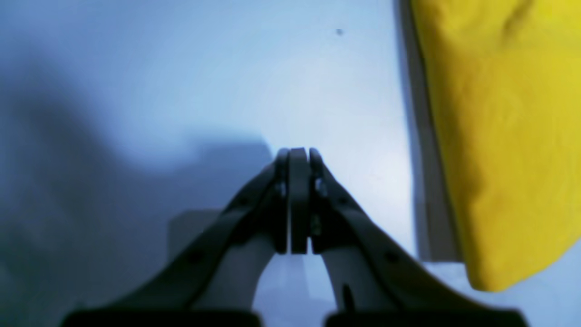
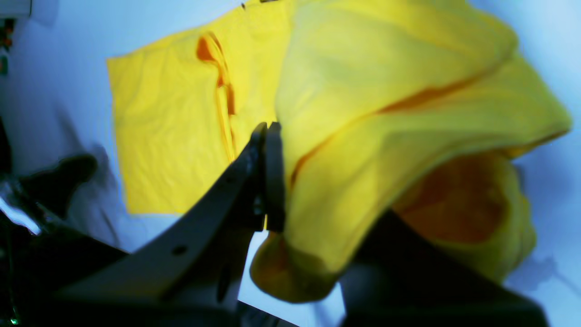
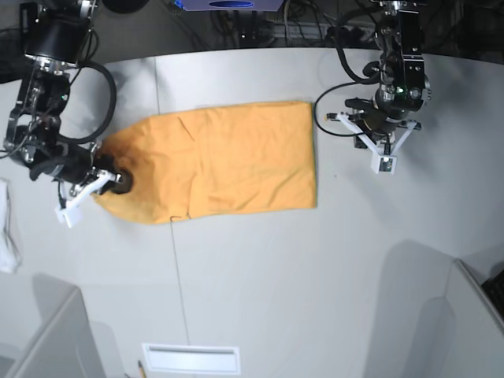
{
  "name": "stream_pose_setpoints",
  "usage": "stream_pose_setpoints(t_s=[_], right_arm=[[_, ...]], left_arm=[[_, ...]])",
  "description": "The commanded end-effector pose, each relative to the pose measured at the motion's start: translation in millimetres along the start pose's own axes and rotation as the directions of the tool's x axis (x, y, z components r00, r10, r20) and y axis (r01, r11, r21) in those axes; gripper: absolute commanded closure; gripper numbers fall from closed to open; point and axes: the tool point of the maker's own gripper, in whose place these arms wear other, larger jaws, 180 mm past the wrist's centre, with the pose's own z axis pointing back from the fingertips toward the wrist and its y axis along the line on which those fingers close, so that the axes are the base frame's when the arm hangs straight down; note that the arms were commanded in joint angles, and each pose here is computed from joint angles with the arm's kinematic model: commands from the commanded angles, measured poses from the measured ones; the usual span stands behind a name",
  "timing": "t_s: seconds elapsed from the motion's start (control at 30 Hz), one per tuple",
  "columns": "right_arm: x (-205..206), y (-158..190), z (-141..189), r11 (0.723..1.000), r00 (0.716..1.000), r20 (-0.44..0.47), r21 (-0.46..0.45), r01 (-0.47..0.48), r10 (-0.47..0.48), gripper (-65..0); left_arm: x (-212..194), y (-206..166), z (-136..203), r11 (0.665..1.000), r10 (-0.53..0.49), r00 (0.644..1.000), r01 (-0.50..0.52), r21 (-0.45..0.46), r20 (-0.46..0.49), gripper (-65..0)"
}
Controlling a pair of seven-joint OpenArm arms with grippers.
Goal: Fold the T-shirt properly
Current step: 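Grasp the opposite strip end with the right gripper, then fold the held end with the right gripper over onto the folded stack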
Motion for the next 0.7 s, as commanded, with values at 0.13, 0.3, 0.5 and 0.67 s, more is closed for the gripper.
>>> stream_pose_setpoints(t_s=[0.13,0.3,0.5,0.67], right_arm=[[11,49,7,0.995,0.996,0.068,0.080,-0.067,0.061,0.0],[8,72,-12,0.972,0.969,0.077,-0.013,-0.235,0.235,0.0],[-1,97,-32,0.860,0.864,0.082,-0.185,-0.476,0.496,0.0],[-4,120,-43,0.727,0.743,0.099,-0.324,-0.605,0.662,0.0]], left_arm=[[-9,-13,-9,0.999,-0.036,0.999,0.034,-0.041,-0.033,0.0],[-1,-17,-17,0.991,-0.133,0.990,0.133,-0.004,-0.035,0.0],[-9,-32,-33,0.936,-0.340,0.935,0.347,0.063,-0.096,0.0],[3,-46,-37,0.937,-0.344,0.937,0.347,0.043,-0.068,0.0]])
